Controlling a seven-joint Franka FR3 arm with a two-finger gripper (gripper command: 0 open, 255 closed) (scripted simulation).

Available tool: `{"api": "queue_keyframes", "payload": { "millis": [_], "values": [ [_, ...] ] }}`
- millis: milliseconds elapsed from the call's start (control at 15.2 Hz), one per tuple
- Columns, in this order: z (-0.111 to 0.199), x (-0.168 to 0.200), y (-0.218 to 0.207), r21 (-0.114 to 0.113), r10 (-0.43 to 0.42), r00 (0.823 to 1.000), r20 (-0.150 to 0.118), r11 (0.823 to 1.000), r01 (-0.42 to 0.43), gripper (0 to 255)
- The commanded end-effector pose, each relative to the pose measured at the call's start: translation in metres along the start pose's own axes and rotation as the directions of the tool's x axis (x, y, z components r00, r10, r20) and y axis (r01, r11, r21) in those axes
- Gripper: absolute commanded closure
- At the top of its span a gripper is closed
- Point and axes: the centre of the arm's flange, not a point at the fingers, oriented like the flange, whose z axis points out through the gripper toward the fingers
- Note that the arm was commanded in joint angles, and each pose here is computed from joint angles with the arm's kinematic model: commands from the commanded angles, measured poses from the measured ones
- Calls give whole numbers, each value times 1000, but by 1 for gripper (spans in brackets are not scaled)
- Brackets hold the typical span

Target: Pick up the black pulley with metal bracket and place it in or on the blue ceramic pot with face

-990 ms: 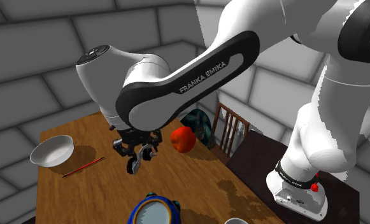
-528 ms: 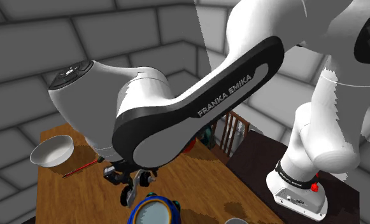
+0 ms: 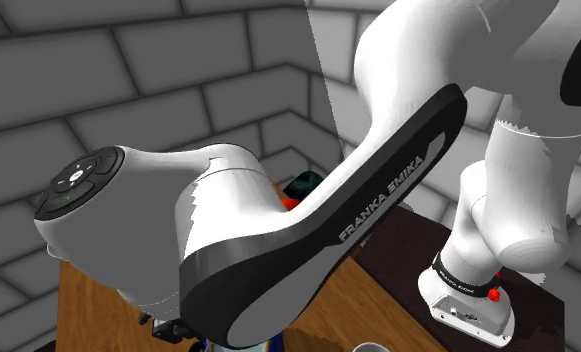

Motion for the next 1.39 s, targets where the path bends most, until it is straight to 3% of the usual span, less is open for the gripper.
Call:
{"api": "queue_keyframes", "payload": {
  "millis": [0,594,1122,1188,1320],
  "values": [
    [10,-1,-1,0,1,1000,0,1000,-1,255],
    [57,-4,-6,0,1,1000,0,1000,-1,255],
    [57,-4,-6,0,1,1000,0,1000,-1,255],
    [57,-4,-6,0,1,1000,0,1000,-1,0],
    [57,-4,-6,0,1,1000,0,1000,-1,0]
  ]
}}
